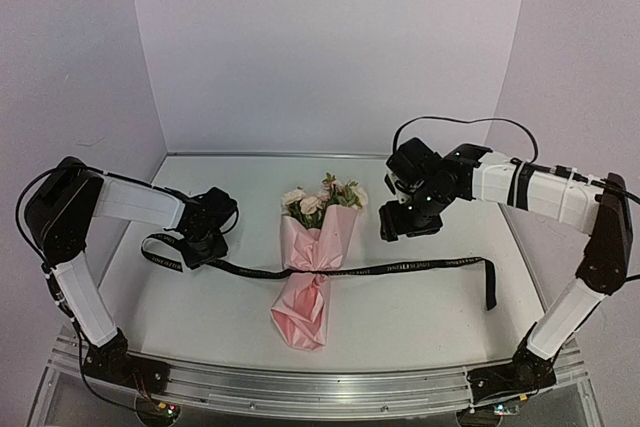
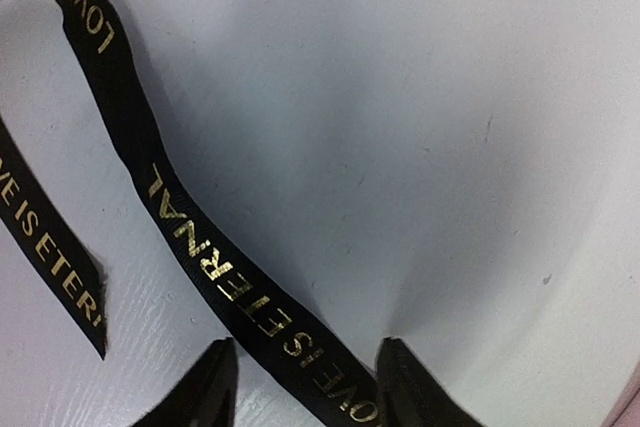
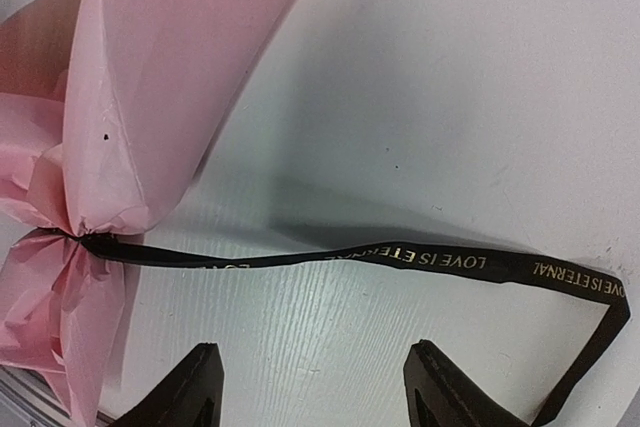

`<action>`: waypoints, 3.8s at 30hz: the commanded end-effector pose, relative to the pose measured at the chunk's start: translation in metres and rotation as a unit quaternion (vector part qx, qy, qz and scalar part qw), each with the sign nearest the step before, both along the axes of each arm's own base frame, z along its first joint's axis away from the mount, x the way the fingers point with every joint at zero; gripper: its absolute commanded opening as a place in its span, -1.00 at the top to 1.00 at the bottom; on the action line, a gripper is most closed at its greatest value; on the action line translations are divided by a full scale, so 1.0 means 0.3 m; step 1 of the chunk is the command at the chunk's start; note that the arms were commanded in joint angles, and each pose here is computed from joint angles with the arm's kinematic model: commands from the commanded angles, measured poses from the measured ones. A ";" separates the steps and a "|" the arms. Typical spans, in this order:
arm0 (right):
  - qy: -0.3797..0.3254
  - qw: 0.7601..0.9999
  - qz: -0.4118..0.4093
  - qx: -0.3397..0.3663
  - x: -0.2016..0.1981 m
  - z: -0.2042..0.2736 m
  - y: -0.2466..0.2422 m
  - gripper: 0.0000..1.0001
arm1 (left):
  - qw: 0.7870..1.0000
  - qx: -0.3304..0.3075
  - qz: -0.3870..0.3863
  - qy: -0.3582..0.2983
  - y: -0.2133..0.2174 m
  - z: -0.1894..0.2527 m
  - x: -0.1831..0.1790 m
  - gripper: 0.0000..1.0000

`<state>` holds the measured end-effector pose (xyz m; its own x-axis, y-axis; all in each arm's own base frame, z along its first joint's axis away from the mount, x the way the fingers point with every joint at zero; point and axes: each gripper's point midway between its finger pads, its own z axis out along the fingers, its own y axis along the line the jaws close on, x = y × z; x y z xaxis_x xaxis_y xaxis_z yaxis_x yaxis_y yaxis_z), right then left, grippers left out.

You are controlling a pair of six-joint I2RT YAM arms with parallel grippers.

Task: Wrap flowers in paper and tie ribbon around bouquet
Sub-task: Pick up the left side of the half-tied ribbon, then pass from the left arm to the right, then place the left side of the half-tied ribbon on the folded bouquet.

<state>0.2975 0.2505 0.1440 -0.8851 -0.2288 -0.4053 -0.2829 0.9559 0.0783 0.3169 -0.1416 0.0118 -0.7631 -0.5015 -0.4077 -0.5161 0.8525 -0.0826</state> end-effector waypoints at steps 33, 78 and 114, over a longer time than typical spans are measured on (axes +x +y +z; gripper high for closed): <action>-0.081 0.936 0.256 0.229 -0.112 0.131 0.781 -0.27 | 0.855 -0.415 -0.291 -0.108 -0.522 0.620 -0.083 0.99; -0.200 0.961 0.157 0.106 -0.078 0.076 0.749 1.00 | 0.887 -0.346 -0.283 -0.117 -0.378 0.565 -0.162 0.56; -0.139 0.988 0.053 0.039 -0.026 -0.041 0.367 1.00 | 0.800 -0.324 -0.465 -0.196 -0.707 0.503 -0.134 0.29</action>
<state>0.2918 0.3683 0.1265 -0.6902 -0.2962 -0.6602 -0.4252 0.9042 0.0389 0.2738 -0.3480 0.1325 -0.8635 0.0181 -0.5040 0.4049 0.6205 -0.6715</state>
